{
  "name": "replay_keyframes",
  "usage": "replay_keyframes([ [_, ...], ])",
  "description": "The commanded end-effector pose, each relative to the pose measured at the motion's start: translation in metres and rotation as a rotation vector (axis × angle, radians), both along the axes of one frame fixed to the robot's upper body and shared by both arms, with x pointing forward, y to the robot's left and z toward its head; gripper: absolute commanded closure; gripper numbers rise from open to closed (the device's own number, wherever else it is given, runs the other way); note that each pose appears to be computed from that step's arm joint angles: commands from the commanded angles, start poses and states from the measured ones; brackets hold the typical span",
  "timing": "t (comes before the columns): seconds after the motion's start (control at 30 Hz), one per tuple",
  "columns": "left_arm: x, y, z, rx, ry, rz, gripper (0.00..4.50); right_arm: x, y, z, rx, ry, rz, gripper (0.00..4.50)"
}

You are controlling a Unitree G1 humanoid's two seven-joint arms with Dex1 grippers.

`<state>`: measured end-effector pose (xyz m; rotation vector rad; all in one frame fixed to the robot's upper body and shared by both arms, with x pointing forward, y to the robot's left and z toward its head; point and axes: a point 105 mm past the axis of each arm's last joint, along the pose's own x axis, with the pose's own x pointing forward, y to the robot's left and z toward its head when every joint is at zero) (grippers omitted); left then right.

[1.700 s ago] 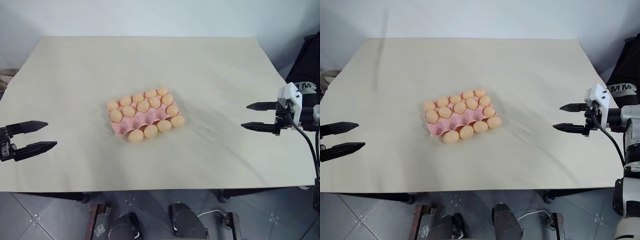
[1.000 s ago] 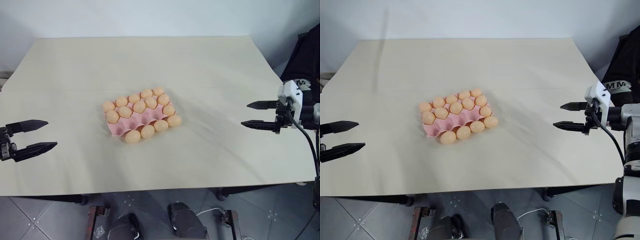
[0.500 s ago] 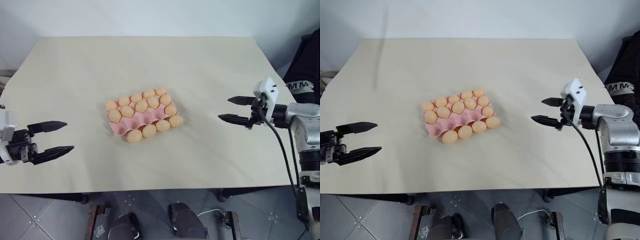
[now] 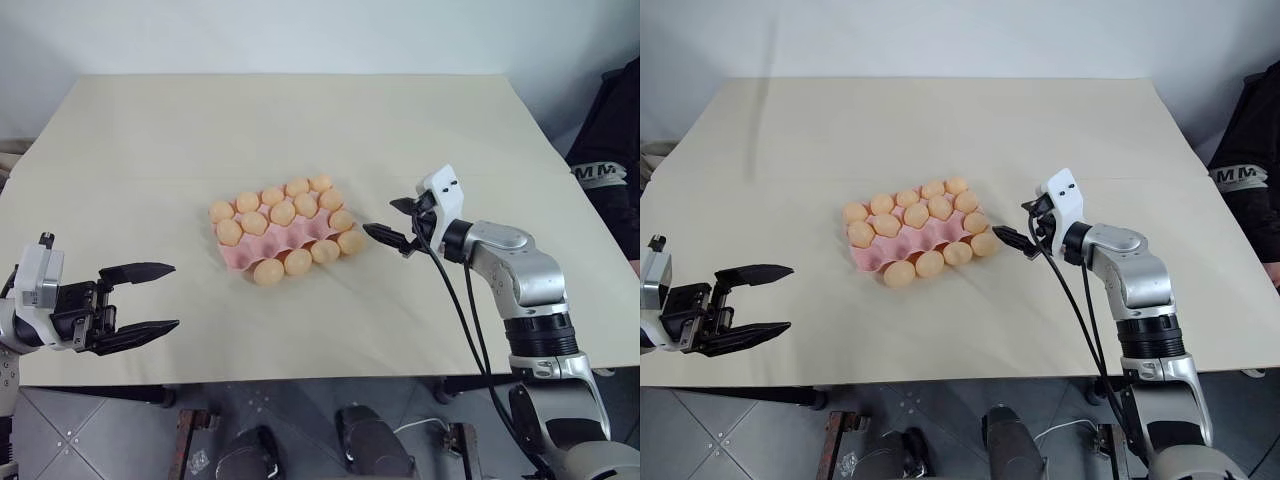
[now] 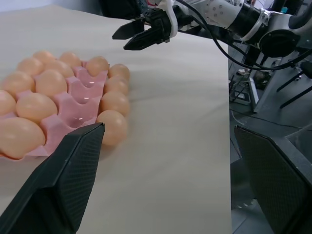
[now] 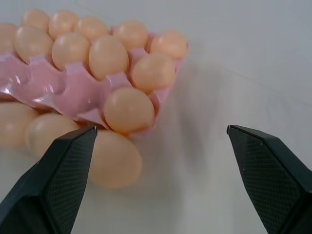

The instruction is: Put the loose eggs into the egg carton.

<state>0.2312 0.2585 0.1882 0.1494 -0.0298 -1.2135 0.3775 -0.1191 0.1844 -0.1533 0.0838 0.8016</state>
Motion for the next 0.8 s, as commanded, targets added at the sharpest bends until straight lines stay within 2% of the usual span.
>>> replay_keyframes([
  [0.03, 0.001, 0.000, 0.006, 0.001, -0.041, 0.013, 0.00, -0.013, 0.015, 0.000, 0.009, -0.021, 0.058, 0.03],
  [0.2, 0.005, -0.004, 0.009, -0.013, -0.066, 0.015, 0.00, -0.006, 0.025, -0.016, -0.002, -0.009, 0.045, 0.03],
  [0.43, 0.007, -0.009, 0.012, -0.015, -0.073, 0.007, 0.00, 0.009, 0.031, -0.025, 0.001, -0.019, -0.006, 0.03],
  [0.8, 0.005, -0.009, 0.014, -0.006, -0.076, 0.022, 0.00, 0.013, 0.037, -0.044, -0.034, 0.029, -0.004, 0.03],
])
